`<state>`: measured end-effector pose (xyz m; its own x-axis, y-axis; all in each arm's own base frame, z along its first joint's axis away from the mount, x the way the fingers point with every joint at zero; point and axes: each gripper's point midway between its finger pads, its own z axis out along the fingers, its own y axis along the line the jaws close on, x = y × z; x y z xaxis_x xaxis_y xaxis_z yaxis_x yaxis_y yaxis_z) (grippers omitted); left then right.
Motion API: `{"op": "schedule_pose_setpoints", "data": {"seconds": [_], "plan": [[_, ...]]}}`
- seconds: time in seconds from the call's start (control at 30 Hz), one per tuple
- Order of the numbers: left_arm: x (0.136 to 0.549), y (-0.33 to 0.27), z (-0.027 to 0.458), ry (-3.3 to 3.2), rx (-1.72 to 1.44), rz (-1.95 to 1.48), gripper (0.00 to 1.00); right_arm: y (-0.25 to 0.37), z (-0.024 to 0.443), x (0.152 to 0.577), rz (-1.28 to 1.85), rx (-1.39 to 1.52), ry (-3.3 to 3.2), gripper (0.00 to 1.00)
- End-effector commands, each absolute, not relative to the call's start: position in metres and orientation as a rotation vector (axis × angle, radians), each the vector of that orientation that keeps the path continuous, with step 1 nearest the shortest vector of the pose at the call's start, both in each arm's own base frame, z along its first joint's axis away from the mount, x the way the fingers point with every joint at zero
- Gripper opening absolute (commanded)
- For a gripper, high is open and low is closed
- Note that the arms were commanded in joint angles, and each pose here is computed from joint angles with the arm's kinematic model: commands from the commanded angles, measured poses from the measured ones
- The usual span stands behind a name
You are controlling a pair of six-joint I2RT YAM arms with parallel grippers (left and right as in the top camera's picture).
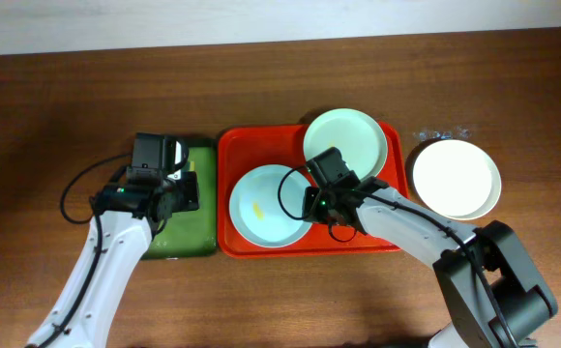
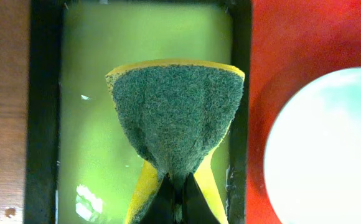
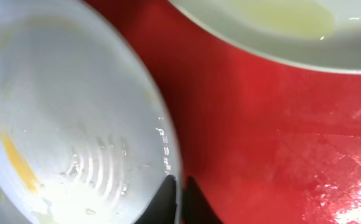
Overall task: Clean dirty plates on tray and stack at the side
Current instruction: 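Lift the sponge with left gripper and carry it over the pale green plate, then scrub the pale green plate surface with the sponge in left gripper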
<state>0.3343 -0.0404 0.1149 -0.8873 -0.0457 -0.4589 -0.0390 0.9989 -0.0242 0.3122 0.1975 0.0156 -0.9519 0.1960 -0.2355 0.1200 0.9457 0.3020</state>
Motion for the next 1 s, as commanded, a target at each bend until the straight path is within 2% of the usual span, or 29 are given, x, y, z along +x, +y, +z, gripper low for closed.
{"op": "schedule_pose_setpoints", "data": {"seconds": [0.0, 0.03, 0.1, 0.17, 0.33, 0.6, 0.77, 0.87, 0.9, 0.93, 0.97], "plan": [[0.341, -0.041, 0.129, 2.621, -0.031, -0.023, 0.0, 0.203, 0.014, 0.312, 0.443, 0.227, 2.836, 0.09], [0.341, -0.043, 0.13, 2.622, -0.027, -0.034, 0.0, 0.202, 0.014, 0.312, 0.44, 0.23, 2.834, 0.27], [0.341, -0.048, 0.132, 2.62, -0.011, -0.067, 0.0, 0.198, 0.014, 0.315, 0.409, 0.23, 2.824, 0.3], [0.343, -0.052, 0.136, 2.613, 0.019, -0.097, 0.0, 0.193, 0.014, 0.318, 0.363, 0.208, 2.806, 0.26], [0.344, -0.054, 0.145, 2.614, 0.025, -0.11, 0.0, 0.192, 0.012, 0.318, 0.347, 0.211, 2.807, 0.04], [0.344, -0.084, 0.146, 2.673, 0.097, -0.259, 0.0, 0.217, 0.01, 0.3, 0.563, 0.173, 2.894, 0.04], [0.336, -0.118, 0.126, 2.738, 0.16, -0.293, 0.0, 0.222, 0.011, 0.296, 0.62, 0.241, 2.913, 0.04], [0.33, -0.139, 0.107, 2.795, 0.207, -0.301, 0.0, 0.209, 0.008, 0.305, 0.496, 0.246, 2.876, 0.22], [0.33, -0.145, 0.101, 2.805, 0.23, -0.302, 0.0, 0.206, 0.008, 0.307, 0.475, 0.241, 2.87, 0.24], [0.329, -0.15, 0.095, 2.813, 0.25, -0.303, 0.0, 0.206, 0.008, 0.307, 0.468, 0.223, 2.867, 0.22], [0.329, -0.154, 0.09, 2.82, 0.264, -0.303, 0.0, 0.205, 0.007, 0.308, 0.456, 0.225, 2.866, 0.15]]}}
